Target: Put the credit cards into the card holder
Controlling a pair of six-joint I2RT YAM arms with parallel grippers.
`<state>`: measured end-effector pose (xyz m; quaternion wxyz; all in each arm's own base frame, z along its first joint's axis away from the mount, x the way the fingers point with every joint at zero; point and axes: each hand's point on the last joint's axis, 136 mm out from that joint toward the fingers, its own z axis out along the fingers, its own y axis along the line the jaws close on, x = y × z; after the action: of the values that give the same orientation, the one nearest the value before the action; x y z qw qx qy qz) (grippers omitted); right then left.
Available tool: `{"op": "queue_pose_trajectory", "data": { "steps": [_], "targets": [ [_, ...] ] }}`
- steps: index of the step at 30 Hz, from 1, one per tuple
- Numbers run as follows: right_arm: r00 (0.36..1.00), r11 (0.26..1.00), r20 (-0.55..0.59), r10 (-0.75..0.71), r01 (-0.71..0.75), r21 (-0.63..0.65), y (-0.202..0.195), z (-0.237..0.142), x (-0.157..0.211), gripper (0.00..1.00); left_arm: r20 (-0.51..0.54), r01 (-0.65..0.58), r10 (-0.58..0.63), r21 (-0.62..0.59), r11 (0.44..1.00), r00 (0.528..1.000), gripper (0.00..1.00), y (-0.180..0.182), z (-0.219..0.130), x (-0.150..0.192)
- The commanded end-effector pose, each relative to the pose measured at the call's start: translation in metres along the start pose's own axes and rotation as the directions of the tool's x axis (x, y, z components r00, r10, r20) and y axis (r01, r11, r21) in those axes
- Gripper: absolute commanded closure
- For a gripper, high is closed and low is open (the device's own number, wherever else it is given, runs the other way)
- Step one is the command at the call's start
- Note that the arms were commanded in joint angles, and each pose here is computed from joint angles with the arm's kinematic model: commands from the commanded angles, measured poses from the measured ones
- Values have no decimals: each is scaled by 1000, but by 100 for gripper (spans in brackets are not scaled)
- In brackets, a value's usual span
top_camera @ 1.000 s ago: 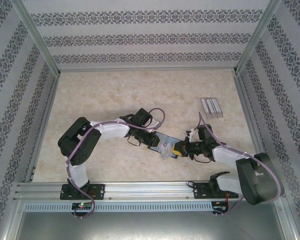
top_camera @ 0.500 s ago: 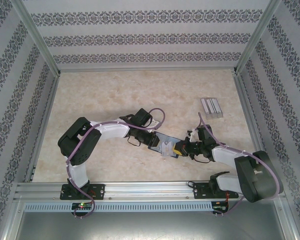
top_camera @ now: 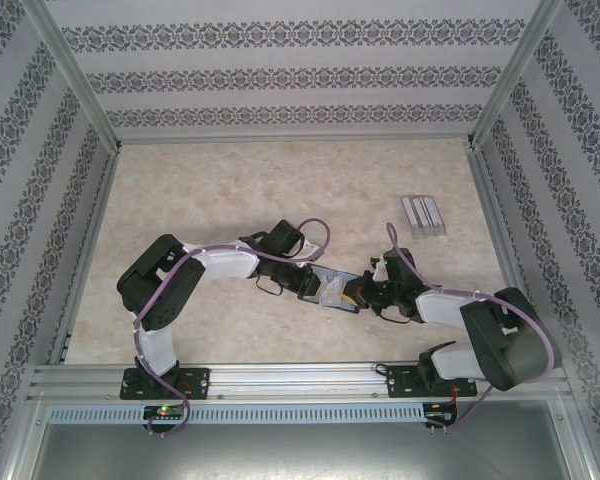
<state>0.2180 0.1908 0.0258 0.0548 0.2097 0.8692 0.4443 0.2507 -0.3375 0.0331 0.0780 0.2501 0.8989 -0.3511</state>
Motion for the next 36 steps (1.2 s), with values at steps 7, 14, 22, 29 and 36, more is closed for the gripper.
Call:
{"op": "queue_pose_trajectory", "data": {
  "steps": [7,14,22,29,36],
  "targets": [
    [987,999,160,10,-18,49,-1,2,-20,100,-8,4,-4,-5,1000,1000,76,2,4,9],
    [979,998,204,-18,5,67,8,11,-19,100,-6,6,-6,4,1000,1000,76,1,6,9],
    [988,997,151,-39,29,65,18,35,-5,100,7,0,0,5,1000,1000,76,-1,2,7],
    [990,995,120,-74,64,79,26,37,0,89,33,2,0,-52,999,999,74,3,-14,3],
    [990,991,103,-94,84,101,25,34,3,80,82,23,-19,-54,998,996,73,4,-33,-1]
  ]
}}
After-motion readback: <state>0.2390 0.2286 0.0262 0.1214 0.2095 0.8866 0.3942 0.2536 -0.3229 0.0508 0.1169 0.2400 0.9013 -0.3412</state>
